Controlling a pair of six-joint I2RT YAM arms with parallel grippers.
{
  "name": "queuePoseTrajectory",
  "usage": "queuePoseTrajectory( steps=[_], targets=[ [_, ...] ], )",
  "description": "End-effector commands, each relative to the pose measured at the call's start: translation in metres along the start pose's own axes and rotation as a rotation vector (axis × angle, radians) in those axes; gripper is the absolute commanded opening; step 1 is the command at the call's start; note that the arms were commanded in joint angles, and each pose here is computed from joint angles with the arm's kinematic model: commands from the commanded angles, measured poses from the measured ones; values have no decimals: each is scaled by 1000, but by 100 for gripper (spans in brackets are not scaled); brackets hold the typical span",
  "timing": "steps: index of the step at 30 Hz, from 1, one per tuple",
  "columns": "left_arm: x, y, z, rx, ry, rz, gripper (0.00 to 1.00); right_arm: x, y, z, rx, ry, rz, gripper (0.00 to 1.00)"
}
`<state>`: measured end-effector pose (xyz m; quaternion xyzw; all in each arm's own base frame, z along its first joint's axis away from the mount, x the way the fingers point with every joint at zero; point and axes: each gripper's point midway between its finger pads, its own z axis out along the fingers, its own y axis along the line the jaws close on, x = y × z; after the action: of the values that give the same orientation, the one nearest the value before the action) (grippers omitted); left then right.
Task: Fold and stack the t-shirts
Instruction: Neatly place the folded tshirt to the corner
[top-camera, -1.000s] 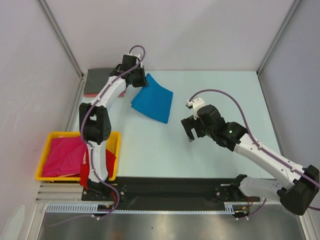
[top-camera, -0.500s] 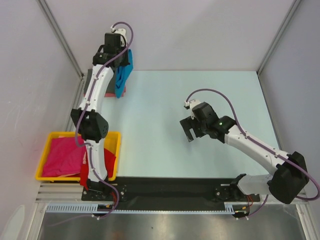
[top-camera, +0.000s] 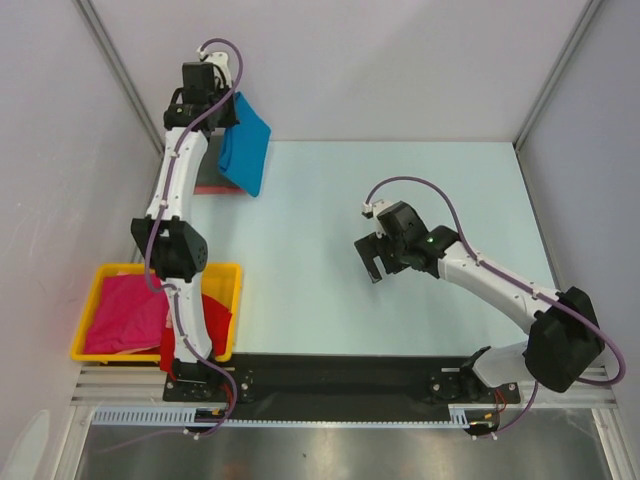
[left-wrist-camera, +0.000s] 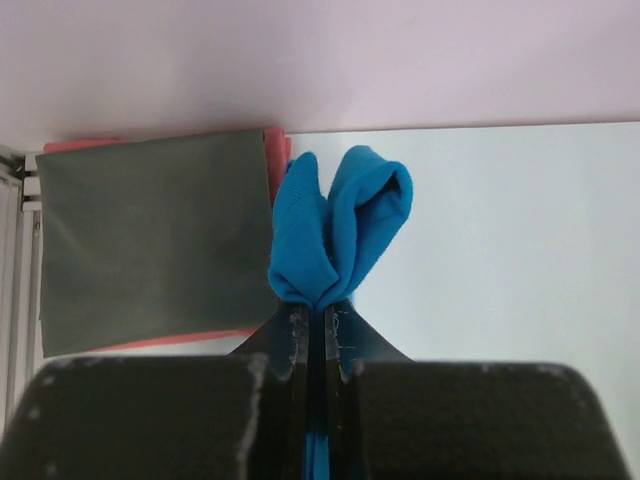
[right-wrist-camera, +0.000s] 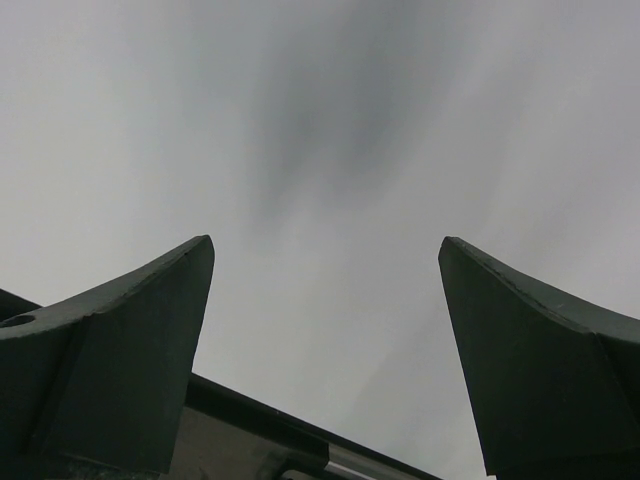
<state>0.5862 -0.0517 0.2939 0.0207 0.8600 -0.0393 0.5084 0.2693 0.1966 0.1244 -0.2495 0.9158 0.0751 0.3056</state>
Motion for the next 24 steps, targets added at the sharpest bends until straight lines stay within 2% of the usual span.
queuePoseTrajectory(
  steps=[1,9,17,24],
  targets=[
    [-58,2,-22,50,-188,6,0,-22,5,-1,-22,-55,16,100],
    [-59,11,-7,88,-206,-38,0,-29,7,10,-26,-39,7,100],
    [-75,-4,-19,159,-255,-115,0,-36,10,18,-39,-40,9,100],
    [-59,3,-8,137,-216,-131,1,-34,9,20,-36,-24,8,100]
  ],
)
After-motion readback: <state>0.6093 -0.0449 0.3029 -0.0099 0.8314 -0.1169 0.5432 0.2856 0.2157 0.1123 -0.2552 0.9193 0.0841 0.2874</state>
